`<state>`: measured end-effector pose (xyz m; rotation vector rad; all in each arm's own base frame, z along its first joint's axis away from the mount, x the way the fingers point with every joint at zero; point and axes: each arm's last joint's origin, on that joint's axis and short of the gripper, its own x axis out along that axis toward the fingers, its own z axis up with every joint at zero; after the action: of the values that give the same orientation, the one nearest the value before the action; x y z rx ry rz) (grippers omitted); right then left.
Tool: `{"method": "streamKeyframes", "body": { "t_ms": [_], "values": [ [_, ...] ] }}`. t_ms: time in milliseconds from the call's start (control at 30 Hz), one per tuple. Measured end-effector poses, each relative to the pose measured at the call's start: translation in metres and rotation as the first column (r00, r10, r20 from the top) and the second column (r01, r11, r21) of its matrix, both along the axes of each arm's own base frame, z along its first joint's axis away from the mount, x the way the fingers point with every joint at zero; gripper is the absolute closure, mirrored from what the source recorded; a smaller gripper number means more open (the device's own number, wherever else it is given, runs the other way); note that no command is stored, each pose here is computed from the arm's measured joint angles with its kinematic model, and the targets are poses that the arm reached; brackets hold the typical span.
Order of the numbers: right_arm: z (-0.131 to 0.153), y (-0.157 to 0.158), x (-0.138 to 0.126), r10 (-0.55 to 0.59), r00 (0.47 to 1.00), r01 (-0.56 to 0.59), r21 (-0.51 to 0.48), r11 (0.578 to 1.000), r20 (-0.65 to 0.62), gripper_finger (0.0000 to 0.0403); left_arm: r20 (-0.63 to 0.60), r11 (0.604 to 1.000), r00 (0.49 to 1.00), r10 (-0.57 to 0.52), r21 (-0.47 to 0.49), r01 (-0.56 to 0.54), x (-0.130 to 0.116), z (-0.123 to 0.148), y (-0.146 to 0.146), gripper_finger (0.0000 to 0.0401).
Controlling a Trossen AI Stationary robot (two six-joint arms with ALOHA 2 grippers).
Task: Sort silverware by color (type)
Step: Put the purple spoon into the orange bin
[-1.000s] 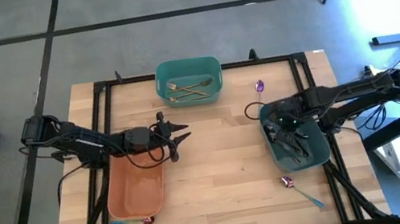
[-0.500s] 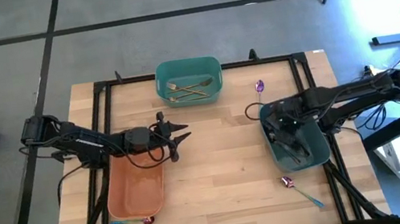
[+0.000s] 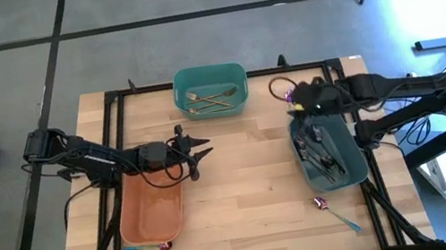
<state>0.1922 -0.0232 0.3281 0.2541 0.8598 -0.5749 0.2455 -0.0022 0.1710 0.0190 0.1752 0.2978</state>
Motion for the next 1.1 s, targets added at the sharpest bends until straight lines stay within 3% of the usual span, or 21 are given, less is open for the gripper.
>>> {"method": "streamKeyframes", "body": {
  "t_ms": [167,367,500,800,900,1100],
  "values": [
    [-0.01,-0.032,0.011,-0.083,0.995,0.08,-0.043,0.996,-0.063,0.0248,0.0,1.0,1.0,0.0,0.0,0.0,0.0,0.0,0.0,0.0275],
    [-0.034,-0.078,0.018,-0.195,0.963,0.204,0.031,0.979,-0.184,0.0248,0.0,1.0,1.0,0.0,0.0,0.0,0.0,0.0,0.0,0.0275],
    [-0.049,-0.102,0.019,-0.251,0.933,0.267,0.026,0.963,-0.258,0.0249,0.0,1.0,1.0,0.0,0.0,0.0,0.0,0.0,0.0,0.0275],
    [-0.065,-0.12,0.024,-0.277,0.91,0.301,0.033,0.953,-0.308,0.0248,0.0,1.0,1.0,0.0,0.0,0.0,0.0,0.0,0.0,0.0275],
    [-0.071,-0.123,0.026,-0.257,0.908,0.299,0.082,0.951,-0.33,0.0247,0.0,1.0,1.0,0.0,0.0,0.0,0.0,0.0,0.0,0.0275],
    [-0.089,-0.133,0.029,-0.235,0.892,0.316,0.162,0.935,-0.385,0.0187,0.0,1.0,1.0,0.0,-0.001,0.0,0.0,0.0,0.0,0.0275]
  ]
}}
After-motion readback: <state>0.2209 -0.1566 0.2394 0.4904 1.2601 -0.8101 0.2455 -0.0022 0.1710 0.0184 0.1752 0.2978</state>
